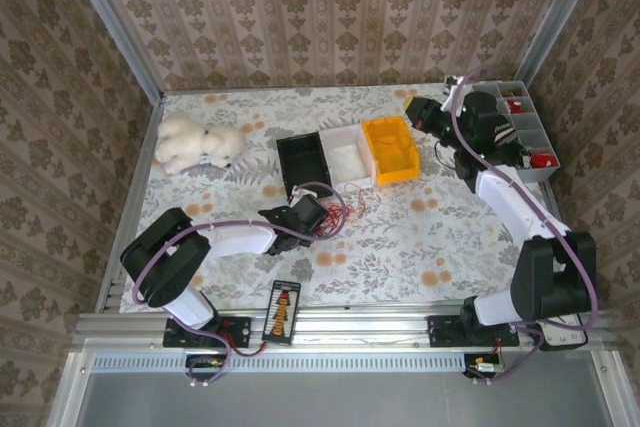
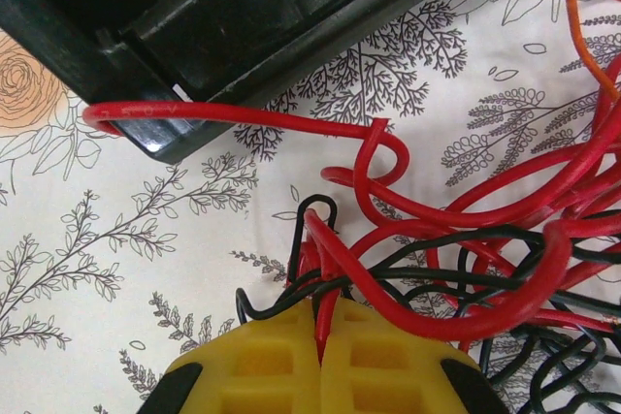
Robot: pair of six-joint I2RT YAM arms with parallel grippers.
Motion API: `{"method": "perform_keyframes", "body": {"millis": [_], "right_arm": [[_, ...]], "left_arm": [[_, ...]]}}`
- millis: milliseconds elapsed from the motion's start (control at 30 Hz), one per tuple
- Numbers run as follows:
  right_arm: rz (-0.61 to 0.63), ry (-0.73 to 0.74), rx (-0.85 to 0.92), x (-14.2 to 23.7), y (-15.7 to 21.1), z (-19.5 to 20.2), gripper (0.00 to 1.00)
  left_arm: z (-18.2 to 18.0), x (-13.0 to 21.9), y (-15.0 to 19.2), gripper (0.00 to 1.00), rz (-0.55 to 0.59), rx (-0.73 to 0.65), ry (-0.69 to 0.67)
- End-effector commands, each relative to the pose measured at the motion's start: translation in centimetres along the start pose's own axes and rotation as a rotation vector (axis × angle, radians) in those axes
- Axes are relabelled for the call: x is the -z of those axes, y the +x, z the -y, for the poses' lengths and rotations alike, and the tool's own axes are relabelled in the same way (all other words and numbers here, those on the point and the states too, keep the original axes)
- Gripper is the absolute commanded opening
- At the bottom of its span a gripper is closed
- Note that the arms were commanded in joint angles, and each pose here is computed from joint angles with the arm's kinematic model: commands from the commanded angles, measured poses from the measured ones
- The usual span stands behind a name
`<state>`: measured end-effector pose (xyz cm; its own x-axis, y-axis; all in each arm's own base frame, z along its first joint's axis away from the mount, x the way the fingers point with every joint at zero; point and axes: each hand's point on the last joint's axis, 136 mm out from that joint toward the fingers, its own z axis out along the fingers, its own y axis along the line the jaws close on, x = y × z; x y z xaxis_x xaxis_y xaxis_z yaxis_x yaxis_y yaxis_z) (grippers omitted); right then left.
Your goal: Untangle the cables
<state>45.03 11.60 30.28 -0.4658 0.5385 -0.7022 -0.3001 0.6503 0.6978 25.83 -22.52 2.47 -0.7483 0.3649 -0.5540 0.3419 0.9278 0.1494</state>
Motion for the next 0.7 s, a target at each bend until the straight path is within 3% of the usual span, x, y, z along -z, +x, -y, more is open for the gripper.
{"method": "perform_keyframes", "body": {"millis": [0,133,233,467,667], "right_arm": [[-0.033,-0.176,-0.027,-2.1,-0.8,-3.0,0.00],[-0.105,-0.245,-0.081,-4.9,0.3,-3.0,0.00],[-0.156,-0.218,-0.122,-6.5,1.9,-1.3,0.00],[-0.251,0.269,-0.172,-6.2,7.0,8.8,0.00],[-0.298,0.461,-0.153,-3.5,9.6,12.6,0.00]], "left_arm": [[0.2,-0.3,-0.1,0.00,-0.011,-0.022,-0.006],[0.0,-0.4,-0.1,0.00,-0.016,-0.022,-0.017],[-0.1,-0.4,0.0,0.00,-0.018,-0.021,-0.024],[-0.2,-0.4,0.0,0.00,-0.026,-0.020,-0.040],[-0.1,-0.6,0.0,0.00,-0.032,-0.022,-0.040]]}}
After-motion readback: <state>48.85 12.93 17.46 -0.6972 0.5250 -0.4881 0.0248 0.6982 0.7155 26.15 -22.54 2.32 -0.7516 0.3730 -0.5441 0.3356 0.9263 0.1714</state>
